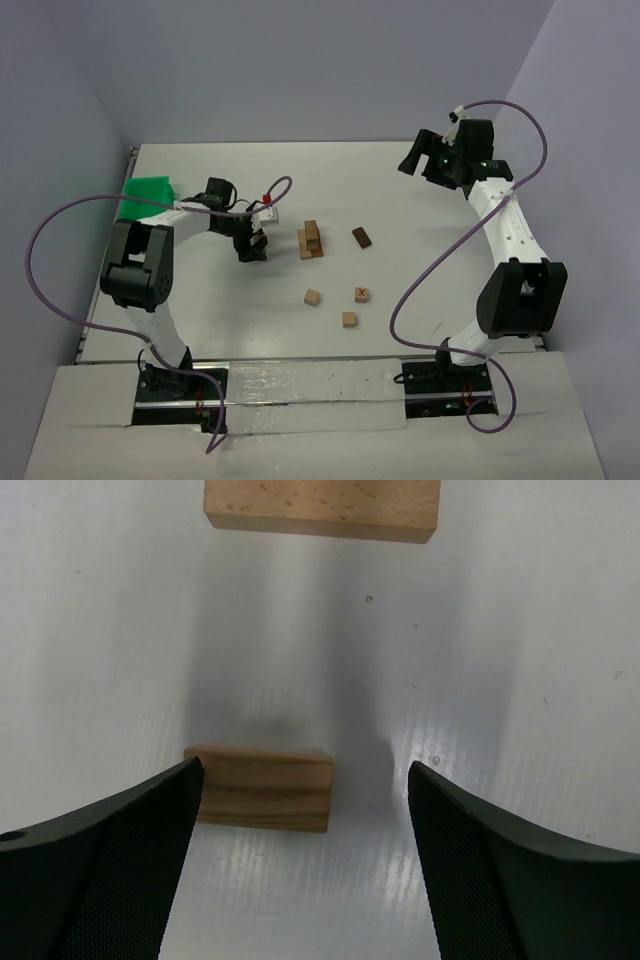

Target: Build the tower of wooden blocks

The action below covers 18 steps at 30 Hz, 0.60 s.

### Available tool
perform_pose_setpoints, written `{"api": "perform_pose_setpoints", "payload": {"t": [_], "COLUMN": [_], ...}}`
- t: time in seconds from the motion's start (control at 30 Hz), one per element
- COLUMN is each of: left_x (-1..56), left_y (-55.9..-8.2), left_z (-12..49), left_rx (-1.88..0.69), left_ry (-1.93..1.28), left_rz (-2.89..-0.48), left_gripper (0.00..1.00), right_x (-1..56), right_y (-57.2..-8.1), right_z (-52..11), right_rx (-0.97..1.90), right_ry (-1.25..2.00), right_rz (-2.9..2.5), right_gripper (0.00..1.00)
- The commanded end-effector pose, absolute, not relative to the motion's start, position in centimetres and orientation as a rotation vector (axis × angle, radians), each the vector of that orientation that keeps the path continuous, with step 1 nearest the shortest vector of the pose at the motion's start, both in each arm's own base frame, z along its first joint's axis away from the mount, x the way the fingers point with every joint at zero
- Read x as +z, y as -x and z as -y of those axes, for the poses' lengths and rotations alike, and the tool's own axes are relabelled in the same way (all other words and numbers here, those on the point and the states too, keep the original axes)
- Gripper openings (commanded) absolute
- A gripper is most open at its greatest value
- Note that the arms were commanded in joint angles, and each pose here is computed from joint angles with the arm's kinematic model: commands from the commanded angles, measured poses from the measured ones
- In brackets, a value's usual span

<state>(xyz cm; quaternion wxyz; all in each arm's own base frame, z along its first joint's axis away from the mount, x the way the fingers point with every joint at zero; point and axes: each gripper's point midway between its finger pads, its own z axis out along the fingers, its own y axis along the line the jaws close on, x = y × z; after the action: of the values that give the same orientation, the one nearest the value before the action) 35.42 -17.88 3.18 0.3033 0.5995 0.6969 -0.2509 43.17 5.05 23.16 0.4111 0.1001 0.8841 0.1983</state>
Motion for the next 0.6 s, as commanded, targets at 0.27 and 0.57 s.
{"api": "perform_pose_setpoints", "payload": {"t": [0.27,0.57], "left_x": [2.3,2.0], "left_y": [-37.2,-37.5], "left_z": [18.0,16.8], "left_rx": [-0.538,-0.53], "left_ry": [-1.645,-1.693], "left_rz": [-1.751,-1.737], "left_gripper": [0.83,0.8], "right_x": [23.5,23.4], "right_y": [-43.8,-43.6], "right_z": [-5.1,-5.1], "right_rx": [0.507,0.508], "right_ry": [-0.221,-0.214], "right_rz": [-2.205,-2.211], "right_gripper": [1.0,1.0]}}
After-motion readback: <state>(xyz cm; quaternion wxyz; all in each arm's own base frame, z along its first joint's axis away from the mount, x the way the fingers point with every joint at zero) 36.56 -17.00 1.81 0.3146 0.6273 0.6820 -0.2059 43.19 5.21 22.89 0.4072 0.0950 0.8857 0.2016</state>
